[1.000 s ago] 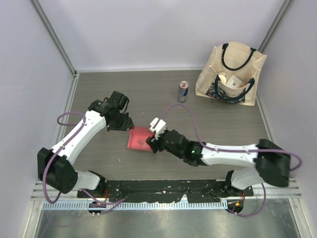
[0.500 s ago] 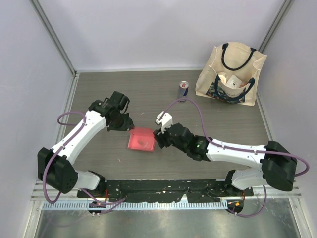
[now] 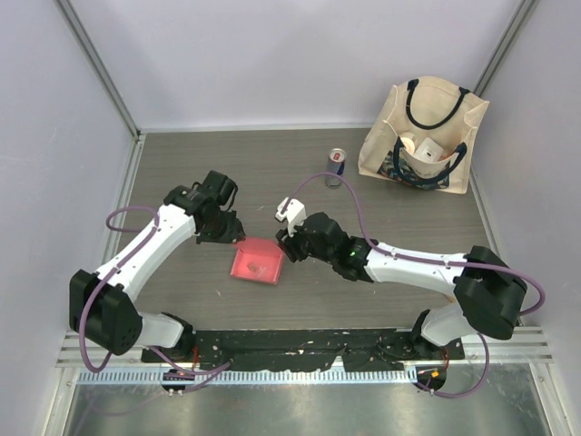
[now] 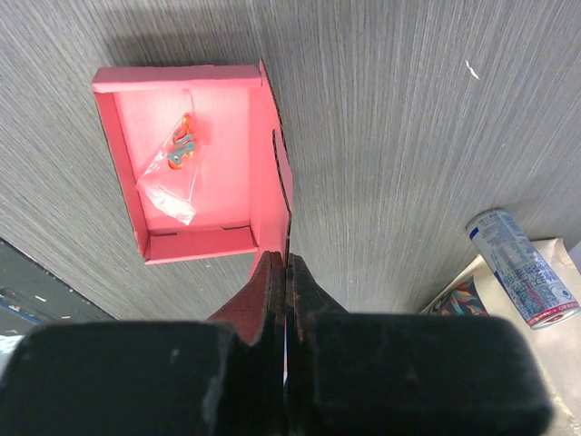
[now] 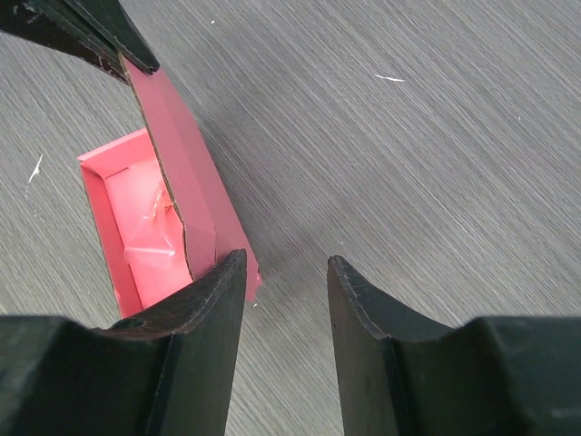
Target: Fold the paper box
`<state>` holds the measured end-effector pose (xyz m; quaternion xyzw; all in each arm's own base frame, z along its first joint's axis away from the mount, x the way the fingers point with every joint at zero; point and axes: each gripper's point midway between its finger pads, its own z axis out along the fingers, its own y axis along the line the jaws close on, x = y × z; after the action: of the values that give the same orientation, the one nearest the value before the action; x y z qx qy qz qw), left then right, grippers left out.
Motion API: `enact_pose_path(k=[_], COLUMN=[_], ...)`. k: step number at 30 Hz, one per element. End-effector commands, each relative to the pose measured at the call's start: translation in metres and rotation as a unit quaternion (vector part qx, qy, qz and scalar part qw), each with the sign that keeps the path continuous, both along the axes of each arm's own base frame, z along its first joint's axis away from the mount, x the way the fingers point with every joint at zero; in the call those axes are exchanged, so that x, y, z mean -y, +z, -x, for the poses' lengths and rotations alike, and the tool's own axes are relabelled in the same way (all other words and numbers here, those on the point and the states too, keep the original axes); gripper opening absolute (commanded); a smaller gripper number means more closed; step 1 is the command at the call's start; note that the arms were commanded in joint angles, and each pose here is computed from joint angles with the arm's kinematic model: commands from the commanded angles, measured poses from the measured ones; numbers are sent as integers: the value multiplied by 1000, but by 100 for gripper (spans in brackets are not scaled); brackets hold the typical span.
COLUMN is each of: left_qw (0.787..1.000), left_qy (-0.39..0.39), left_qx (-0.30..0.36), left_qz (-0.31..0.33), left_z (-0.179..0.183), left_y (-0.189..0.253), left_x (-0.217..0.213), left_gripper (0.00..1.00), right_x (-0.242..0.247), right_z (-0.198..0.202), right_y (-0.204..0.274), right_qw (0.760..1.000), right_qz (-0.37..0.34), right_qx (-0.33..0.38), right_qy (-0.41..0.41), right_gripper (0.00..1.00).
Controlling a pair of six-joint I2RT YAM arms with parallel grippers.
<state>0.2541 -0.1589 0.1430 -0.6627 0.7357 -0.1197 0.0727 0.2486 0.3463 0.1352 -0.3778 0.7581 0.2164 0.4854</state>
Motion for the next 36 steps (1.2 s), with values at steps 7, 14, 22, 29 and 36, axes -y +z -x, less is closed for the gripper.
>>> enact_pose_path(k=[7,14,22,29,36], left_qw=[999,999,999,999,999], left_qy=[5,3,4,1,-8], left_qx=[33,35,35,37,43], left_qz=[0,1,-1,3,8], left_z=[-8,-9,-5,-3,-2], left_y=[16,16,17,16,12], left_x=[-1,-1,-4,-3,-1], left_gripper=[0,0,0,0,12], right_x=[13,9,-16,-26,-33], right_z=[16,20,4,-3,-8], right_y=[30,27,19,28,22], right_qw=[999,999,999,998,998], right_qz=[-30,-38,-28,-51,-46], right_qx=[17,21,32,44,41], right_qy=[-5,2,10,4,5], right_gripper=[50,50,45,33,1])
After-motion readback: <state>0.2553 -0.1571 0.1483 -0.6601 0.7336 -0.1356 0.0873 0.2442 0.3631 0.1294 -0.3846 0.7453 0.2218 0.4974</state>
